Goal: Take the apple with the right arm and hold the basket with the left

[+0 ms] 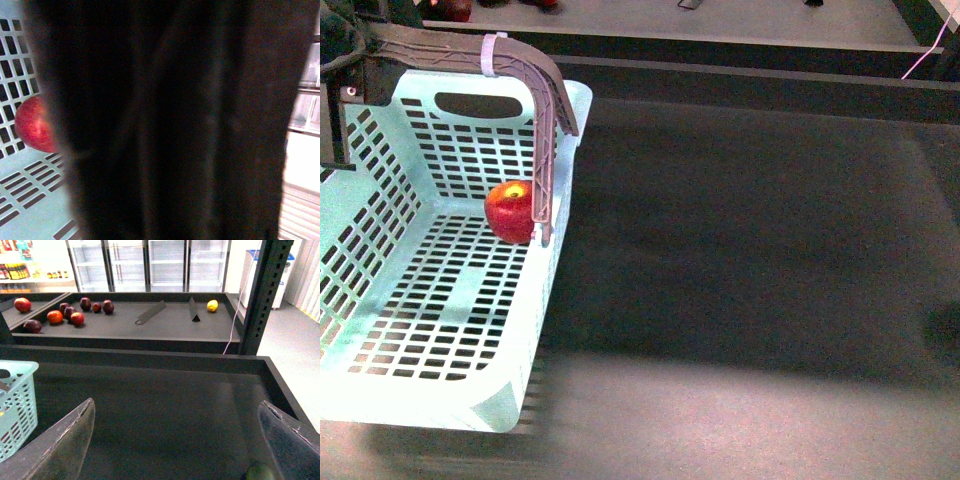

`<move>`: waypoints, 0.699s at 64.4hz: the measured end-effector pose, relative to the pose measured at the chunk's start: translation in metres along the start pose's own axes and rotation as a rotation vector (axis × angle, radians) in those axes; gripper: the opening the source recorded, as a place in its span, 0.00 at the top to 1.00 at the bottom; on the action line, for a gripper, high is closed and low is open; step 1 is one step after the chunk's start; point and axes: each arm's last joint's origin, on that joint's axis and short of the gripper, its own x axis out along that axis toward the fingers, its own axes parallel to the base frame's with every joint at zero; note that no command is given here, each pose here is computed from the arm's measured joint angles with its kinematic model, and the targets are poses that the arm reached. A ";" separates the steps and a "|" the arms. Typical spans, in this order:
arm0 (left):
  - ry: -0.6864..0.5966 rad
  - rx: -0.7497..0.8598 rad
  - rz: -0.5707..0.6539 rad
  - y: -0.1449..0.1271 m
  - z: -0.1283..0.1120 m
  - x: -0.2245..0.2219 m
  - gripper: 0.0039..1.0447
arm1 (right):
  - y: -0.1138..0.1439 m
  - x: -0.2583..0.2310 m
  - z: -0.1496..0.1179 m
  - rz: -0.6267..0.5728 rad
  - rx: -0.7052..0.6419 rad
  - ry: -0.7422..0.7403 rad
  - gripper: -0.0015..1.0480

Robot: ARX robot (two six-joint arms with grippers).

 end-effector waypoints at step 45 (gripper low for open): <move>0.034 0.009 0.022 0.025 0.000 -0.013 0.50 | 0.000 0.000 0.000 0.000 0.000 0.000 0.08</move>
